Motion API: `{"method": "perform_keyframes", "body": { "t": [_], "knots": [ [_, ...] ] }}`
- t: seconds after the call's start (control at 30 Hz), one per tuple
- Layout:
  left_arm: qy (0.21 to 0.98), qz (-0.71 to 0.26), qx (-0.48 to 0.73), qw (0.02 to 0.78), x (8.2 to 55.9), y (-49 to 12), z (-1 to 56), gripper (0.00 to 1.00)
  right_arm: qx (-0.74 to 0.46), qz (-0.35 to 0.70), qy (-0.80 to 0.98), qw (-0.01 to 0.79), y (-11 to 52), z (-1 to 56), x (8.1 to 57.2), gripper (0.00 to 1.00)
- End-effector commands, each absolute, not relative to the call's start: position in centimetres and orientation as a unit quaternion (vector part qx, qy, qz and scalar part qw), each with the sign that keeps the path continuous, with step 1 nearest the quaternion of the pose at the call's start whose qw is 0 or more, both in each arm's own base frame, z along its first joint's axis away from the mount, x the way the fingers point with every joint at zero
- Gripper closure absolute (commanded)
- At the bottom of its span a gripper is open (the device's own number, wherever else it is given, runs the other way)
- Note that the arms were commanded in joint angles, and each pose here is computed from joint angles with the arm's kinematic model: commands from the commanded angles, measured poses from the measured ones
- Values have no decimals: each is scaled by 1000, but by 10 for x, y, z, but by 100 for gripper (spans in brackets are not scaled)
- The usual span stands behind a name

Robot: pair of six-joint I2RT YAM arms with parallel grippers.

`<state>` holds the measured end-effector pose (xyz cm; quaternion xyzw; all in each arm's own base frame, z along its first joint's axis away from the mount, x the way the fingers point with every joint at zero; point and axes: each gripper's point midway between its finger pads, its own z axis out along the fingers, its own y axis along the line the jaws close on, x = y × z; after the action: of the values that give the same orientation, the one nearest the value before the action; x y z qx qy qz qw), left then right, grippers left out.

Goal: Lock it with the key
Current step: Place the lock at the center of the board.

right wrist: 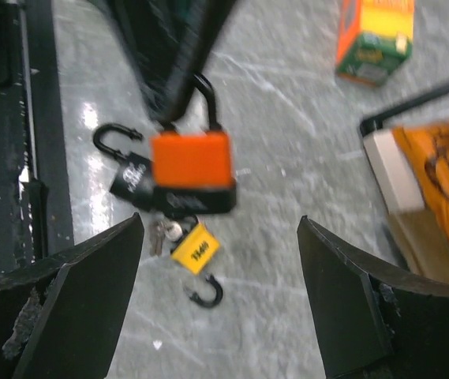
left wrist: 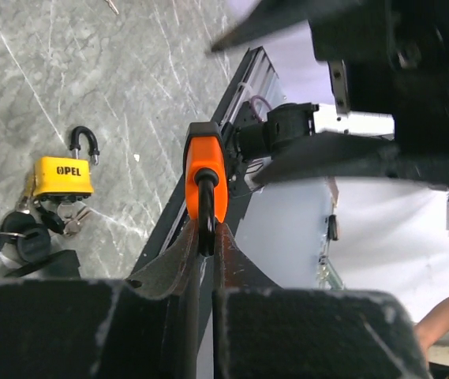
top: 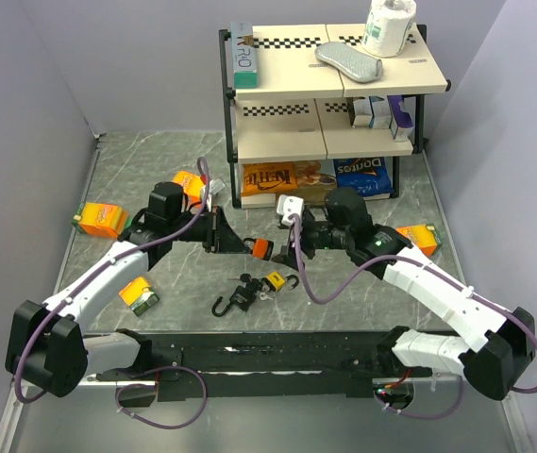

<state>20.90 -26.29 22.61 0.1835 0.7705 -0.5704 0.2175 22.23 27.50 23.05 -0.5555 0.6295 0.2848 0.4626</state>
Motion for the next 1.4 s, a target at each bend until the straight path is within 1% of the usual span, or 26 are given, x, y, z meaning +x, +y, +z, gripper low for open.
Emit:
{"method": "perform_keyframes", "body": {
  "t": [0.0,0.13,0.2,0.53,0.63,0.7,0.8,0.83,0.9,0.93,1.0,1.03,1.07,1.1,1.13,1.2,1.27,1.37],
  "knots": [
    [744,-599,193,225,202,-265,247,99,-583,284,547,530,295,265,217,13],
    [731,-611,205,224,197,-266,251,99,-602,295,517,532,304,266,205,14],
    [724,-617,212,224,195,-267,253,99,-608,299,512,528,307,264,202,16],
    [716,-627,214,222,195,-268,258,99,-616,269,535,512,309,229,211,20],
    [716,-627,213,222,196,-269,258,99,-607,264,540,519,309,230,215,27],
    [715,-627,212,224,197,-269,258,99,-601,265,545,521,309,232,216,28],
    [716,-628,210,222,197,-270,257,99,-595,266,548,524,310,233,218,35],
    [718,-627,208,221,197,-269,256,99,-593,267,549,526,310,234,218,41],
    [719,-625,208,222,199,-270,256,99,-587,266,551,530,309,237,220,47],
    [719,-625,207,223,200,-270,255,99,-585,267,553,530,309,237,220,56],
    [723,-620,206,225,201,-270,252,93,-580,269,560,527,308,236,219,65],
    [725,-617,204,228,204,-269,252,86,-576,267,567,526,307,235,221,73],
    [727,-612,205,232,205,-268,251,70,-568,267,578,522,305,234,222,76],
    [732,-606,198,240,211,-266,249,62,-559,265,593,516,299,230,226,78],
    [736,-602,193,244,215,-264,248,47,-547,262,609,511,294,226,231,82],
    [747,-588,177,257,227,-255,244,37,-507,269,657,489,282,215,239,83],
    [752,-575,174,273,238,-249,244,22,-437,259,735,450,255,191,259,83],
    [759,-554,169,298,252,-239,246,12,-326,214,834,390,210,157,284,84]
  ]
}}
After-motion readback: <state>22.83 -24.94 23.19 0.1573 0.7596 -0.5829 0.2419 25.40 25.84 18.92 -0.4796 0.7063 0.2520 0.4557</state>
